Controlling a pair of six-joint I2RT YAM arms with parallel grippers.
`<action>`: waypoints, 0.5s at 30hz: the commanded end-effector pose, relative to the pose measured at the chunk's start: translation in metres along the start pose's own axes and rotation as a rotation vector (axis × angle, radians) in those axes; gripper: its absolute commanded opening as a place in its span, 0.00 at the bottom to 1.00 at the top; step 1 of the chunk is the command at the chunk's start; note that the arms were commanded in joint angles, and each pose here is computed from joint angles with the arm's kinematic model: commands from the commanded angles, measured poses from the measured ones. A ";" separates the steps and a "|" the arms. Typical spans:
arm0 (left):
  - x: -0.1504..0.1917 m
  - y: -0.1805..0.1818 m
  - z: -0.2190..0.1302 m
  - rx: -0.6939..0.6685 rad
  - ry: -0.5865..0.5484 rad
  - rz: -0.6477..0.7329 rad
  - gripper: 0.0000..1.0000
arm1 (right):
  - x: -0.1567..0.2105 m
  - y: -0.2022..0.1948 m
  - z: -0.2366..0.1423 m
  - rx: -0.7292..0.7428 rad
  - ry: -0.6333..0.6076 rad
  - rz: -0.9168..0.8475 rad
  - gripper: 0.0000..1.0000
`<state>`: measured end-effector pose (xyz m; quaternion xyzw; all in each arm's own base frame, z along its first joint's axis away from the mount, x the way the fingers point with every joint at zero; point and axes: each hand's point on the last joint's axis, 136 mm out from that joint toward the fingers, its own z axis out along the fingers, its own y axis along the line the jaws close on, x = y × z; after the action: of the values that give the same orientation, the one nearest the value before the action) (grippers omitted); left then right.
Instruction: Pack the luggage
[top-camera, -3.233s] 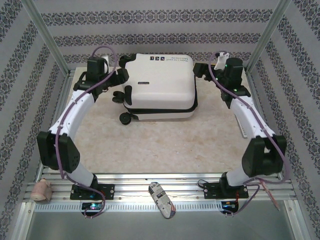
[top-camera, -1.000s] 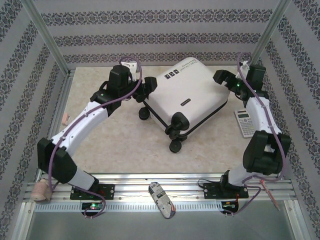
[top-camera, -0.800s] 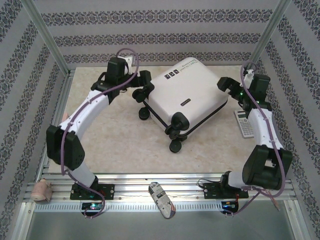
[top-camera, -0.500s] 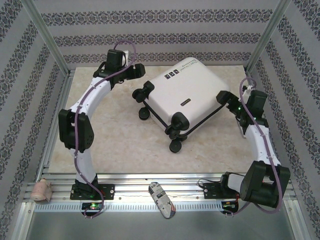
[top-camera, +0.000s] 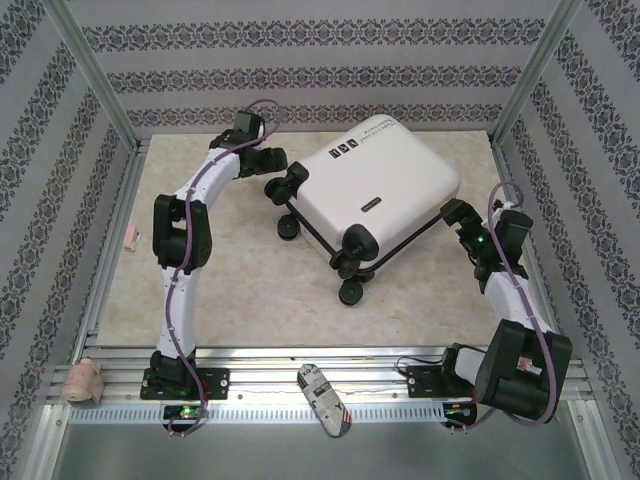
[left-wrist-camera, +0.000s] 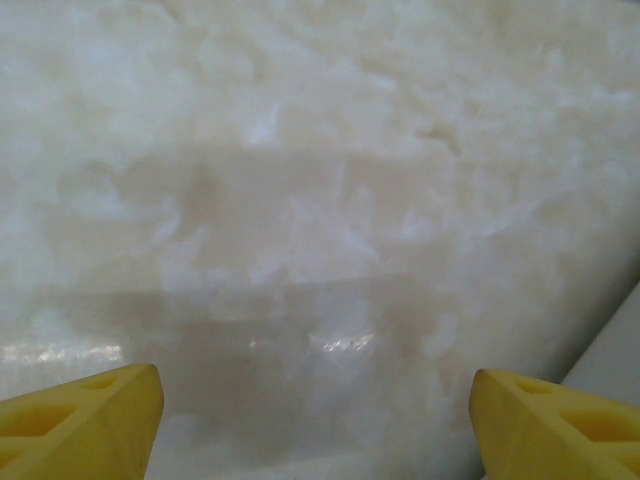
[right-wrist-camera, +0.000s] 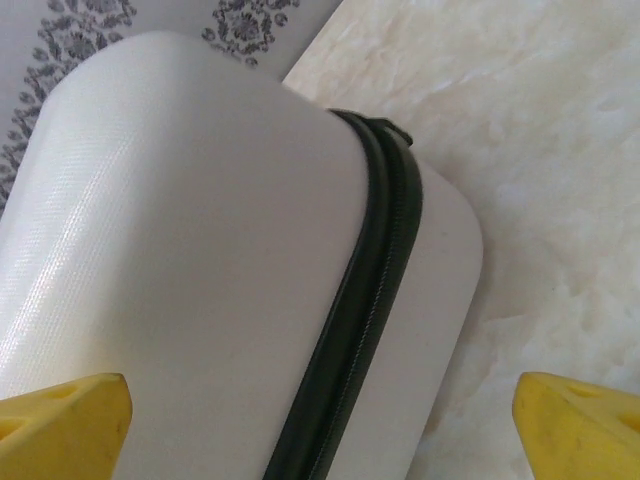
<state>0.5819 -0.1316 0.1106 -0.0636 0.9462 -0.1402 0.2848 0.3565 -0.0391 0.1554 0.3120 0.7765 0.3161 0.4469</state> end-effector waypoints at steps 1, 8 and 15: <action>-0.001 -0.004 -0.007 0.036 0.012 -0.008 0.80 | -0.012 0.007 0.003 -0.099 -0.039 0.052 0.98; 0.011 -0.020 -0.001 0.151 0.020 -0.045 0.79 | -0.016 0.009 0.023 -0.188 -0.008 0.103 0.98; 0.031 -0.033 0.007 0.260 0.046 -0.099 0.76 | -0.024 0.015 0.042 -0.274 0.010 0.152 0.98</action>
<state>0.5576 -0.1589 0.0638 -0.0693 0.9444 -0.2262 0.2282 0.3931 -0.0423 0.1386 0.3331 0.7240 0.4215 0.4326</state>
